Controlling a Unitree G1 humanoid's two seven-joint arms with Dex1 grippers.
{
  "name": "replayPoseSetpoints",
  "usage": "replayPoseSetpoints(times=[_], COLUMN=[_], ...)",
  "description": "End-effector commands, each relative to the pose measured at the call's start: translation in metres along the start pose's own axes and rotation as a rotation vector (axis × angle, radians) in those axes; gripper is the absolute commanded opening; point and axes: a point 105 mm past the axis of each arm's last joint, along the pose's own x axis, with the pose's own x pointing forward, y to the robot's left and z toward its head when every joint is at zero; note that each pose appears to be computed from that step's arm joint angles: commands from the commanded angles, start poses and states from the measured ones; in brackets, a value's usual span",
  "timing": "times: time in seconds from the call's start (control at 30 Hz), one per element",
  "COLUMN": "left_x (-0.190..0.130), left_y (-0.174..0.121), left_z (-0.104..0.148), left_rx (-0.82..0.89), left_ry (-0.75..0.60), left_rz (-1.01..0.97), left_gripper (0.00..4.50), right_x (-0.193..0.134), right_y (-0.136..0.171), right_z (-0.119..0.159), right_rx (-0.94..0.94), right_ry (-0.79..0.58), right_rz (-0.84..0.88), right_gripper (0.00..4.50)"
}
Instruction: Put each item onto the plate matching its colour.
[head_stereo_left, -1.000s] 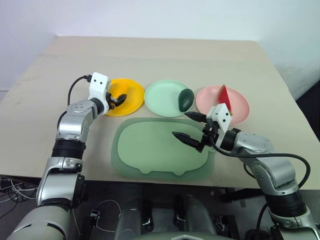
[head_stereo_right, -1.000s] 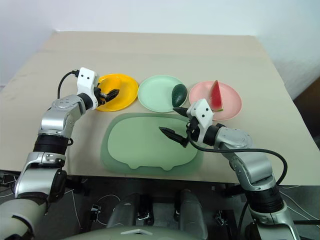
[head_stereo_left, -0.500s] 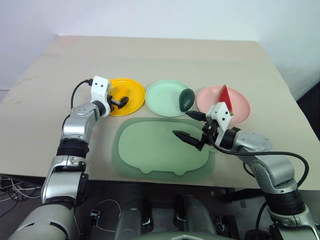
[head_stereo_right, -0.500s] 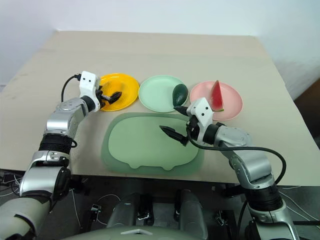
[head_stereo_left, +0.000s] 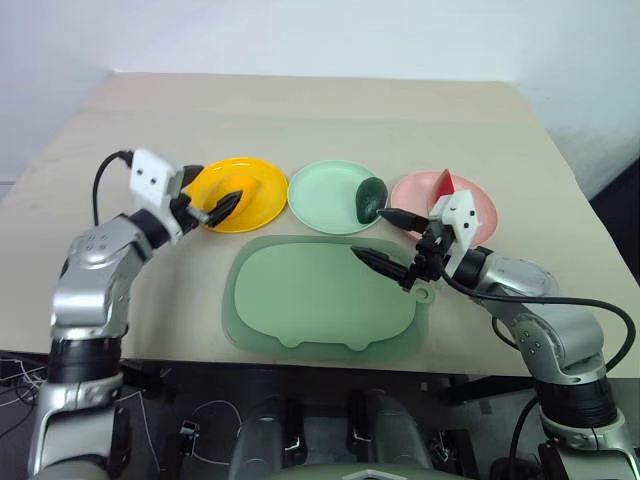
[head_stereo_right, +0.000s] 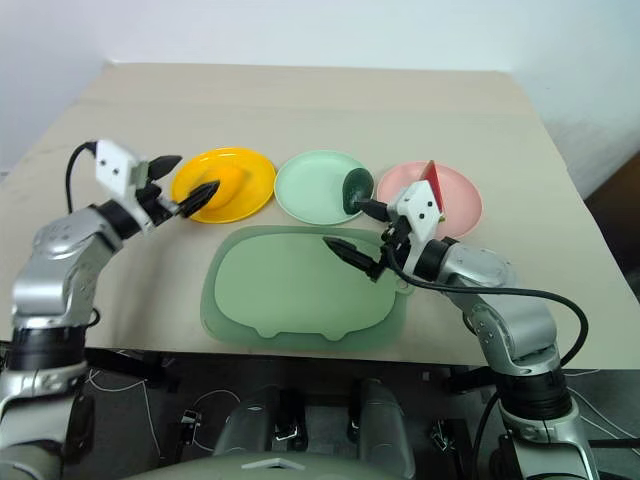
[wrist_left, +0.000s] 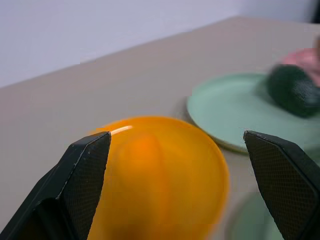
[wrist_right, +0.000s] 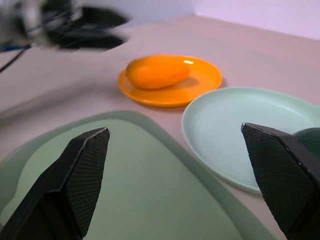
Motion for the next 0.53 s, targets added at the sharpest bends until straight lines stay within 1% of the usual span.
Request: replayPoseSetpoints(times=[0.03, 0.13, 0.23, 0.27, 0.4, 0.53], left_x=[-0.022, -0.038, -0.052, -0.052, -0.048, -0.047], left_y=[-0.014, -0.02, -0.034, -0.036, -0.033, -0.031], left_z=[0.024, 0.017, 0.0, -0.002, 0.0, -0.006], left_rx=[0.001, -0.009, 0.051, 0.057, 0.02, 0.014], left_ry=[-0.1, -0.091, -0.038, -0.035, -0.084, -0.077], left_rz=[-0.105, -0.146, -0.227, -0.238, -0.195, -0.187], left_gripper=[4.47, 4.47, 4.47, 4.47, 4.47, 4.47], right_x=[-0.008, -0.013, -0.022, -0.024, -0.031, -0.038], right_y=[0.002, 0.004, 0.011, 0.013, 0.011, 0.008], right_z=[0.017, 0.016, 0.01, 0.007, 0.004, 0.004], right_rx=[-0.002, 0.007, 0.055, 0.058, 0.048, 0.039], right_ry=[-0.079, -0.087, -0.067, -0.057, -0.043, -0.031], right_rz=[0.0, 0.011, 0.071, 0.081, 0.06, 0.031], right_gripper=[4.5, 4.5, 4.5, 4.5, 4.5, 4.5])
